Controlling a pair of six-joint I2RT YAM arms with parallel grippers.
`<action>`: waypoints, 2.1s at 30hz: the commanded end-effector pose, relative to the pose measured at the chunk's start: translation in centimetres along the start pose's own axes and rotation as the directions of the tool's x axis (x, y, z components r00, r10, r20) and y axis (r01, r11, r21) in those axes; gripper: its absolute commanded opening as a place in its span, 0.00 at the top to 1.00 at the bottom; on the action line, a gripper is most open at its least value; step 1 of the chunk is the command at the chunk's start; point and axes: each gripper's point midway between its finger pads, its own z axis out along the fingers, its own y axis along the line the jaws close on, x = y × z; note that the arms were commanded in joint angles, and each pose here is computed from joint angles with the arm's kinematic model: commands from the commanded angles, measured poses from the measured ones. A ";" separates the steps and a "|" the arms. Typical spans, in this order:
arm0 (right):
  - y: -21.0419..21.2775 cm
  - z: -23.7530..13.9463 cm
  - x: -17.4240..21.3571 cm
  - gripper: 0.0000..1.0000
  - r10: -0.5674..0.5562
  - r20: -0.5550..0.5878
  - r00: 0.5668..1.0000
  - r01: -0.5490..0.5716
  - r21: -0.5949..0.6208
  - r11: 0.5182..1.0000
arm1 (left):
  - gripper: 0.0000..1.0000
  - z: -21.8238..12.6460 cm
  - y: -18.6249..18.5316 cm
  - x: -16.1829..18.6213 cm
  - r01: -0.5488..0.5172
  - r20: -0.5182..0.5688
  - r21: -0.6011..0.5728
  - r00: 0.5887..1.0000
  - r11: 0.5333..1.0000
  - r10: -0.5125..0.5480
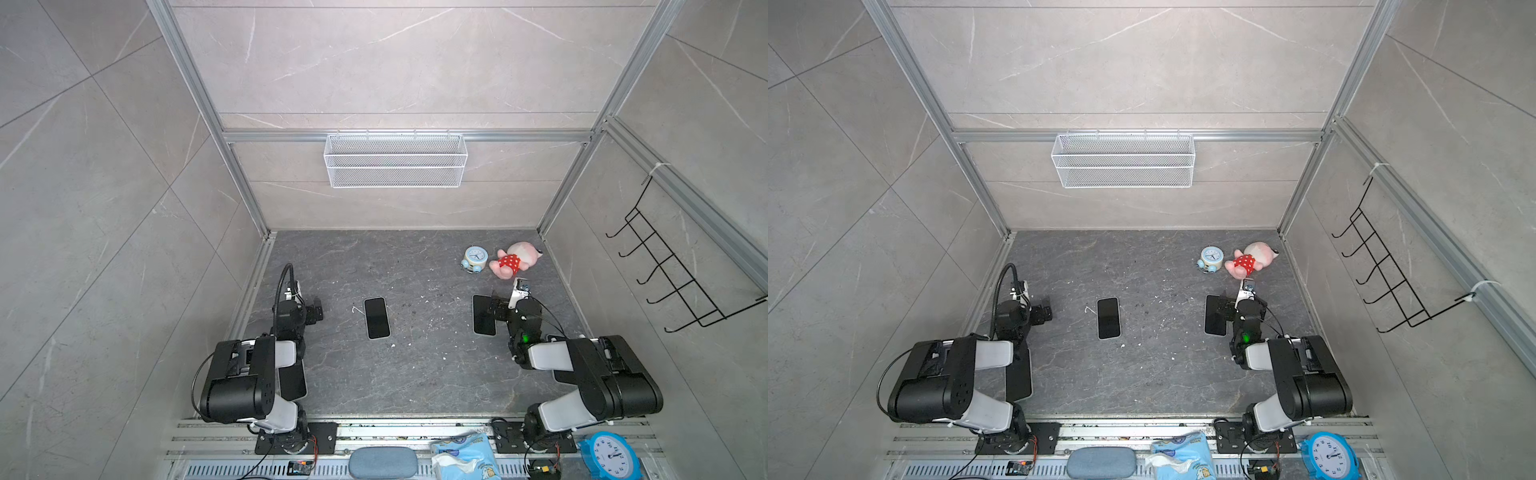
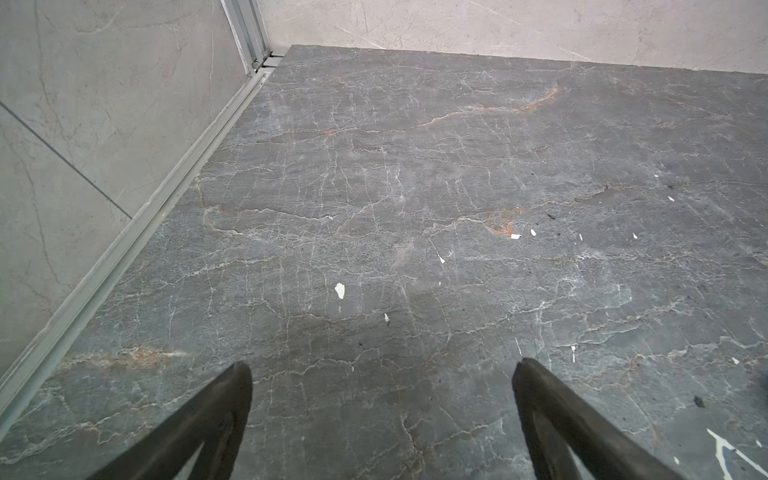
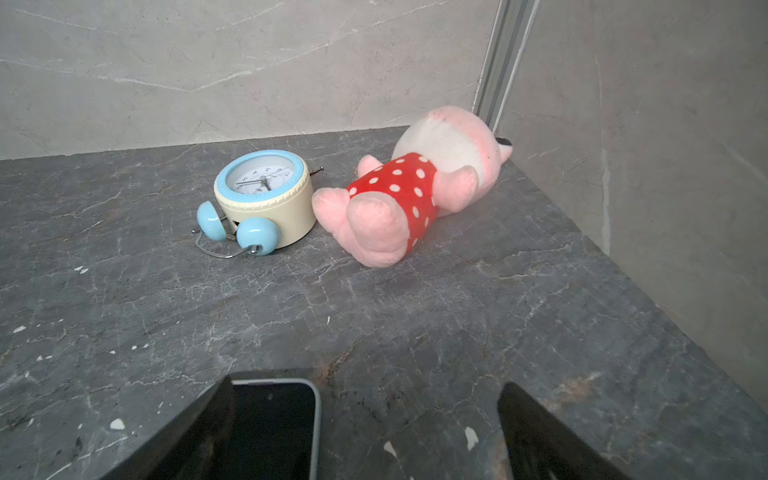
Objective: Take the phone out of the phone case
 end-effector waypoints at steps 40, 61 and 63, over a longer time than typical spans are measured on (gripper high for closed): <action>0.1 0.1 -0.5 0.00 0.015 0.011 1.000 -0.015 -0.003 1.000 | 0.00 0.0 -0.6 -1.4 0.009 0.040 0.048 0.999 0.999 -0.010; 5.3 -9.9 -5.8 0.00 0.061 -0.362 0.930 -0.104 -0.102 0.989 | 0.00 -9.5 -6.3 -7.4 0.112 -0.132 0.052 0.986 0.992 -0.104; 6.2 -12.4 -6.8 0.00 0.080 -0.390 0.917 -0.147 -0.144 0.979 | 0.00 -11.9 -8.8 -7.9 0.161 -0.170 0.153 0.976 0.975 -0.134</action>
